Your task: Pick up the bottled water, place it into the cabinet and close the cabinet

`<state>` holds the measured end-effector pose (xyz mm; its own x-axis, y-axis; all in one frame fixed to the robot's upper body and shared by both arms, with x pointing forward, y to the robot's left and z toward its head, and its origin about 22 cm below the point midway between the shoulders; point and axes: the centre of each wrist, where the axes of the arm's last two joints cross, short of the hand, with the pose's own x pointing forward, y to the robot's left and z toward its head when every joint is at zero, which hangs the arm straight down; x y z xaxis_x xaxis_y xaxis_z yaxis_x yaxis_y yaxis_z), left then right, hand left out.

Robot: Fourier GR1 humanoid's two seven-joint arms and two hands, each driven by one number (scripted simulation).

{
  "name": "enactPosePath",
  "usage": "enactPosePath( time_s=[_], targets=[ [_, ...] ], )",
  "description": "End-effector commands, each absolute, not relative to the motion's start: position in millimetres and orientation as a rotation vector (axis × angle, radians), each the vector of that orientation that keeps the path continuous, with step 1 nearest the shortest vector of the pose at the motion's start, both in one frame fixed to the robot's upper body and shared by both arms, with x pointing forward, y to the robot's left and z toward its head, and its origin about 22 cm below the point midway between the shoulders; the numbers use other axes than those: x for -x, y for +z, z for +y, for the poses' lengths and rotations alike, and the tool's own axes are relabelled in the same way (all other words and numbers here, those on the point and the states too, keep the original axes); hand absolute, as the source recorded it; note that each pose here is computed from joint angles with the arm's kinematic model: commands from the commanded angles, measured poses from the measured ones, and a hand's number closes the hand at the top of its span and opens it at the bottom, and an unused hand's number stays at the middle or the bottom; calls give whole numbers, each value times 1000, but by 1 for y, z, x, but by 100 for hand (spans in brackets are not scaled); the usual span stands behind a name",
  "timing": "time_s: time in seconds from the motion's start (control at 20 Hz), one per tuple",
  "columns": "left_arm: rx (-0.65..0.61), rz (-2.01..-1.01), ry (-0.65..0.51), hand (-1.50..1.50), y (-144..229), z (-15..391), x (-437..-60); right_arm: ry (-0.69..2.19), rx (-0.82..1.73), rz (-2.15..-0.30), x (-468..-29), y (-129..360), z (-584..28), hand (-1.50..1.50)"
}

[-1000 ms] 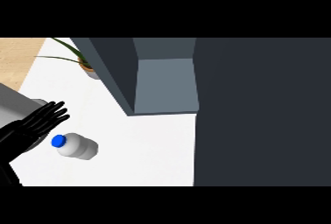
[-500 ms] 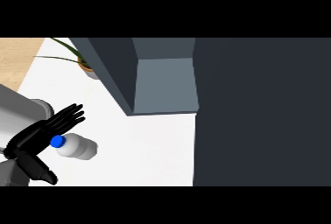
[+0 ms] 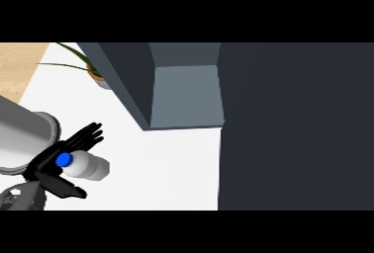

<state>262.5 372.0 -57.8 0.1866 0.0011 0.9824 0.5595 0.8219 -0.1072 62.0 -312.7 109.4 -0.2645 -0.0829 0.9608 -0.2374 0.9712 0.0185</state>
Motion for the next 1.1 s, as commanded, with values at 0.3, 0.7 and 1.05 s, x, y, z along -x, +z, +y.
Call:
enactPosePath(
  time_s=[0.3,0.7,1.05],
  targets=[
    [763,-1323,-365,-150,-93,360,-260,128,-320,-1905,-47,138,-297,-150],
    [870,-1297,-227,150,-115,359,-244,138,-259,-1911,-40,140,-307,-150],
    [941,-1324,-259,150,-104,341,-271,138,-271,-1899,-40,139,-305,-150]
  ],
)
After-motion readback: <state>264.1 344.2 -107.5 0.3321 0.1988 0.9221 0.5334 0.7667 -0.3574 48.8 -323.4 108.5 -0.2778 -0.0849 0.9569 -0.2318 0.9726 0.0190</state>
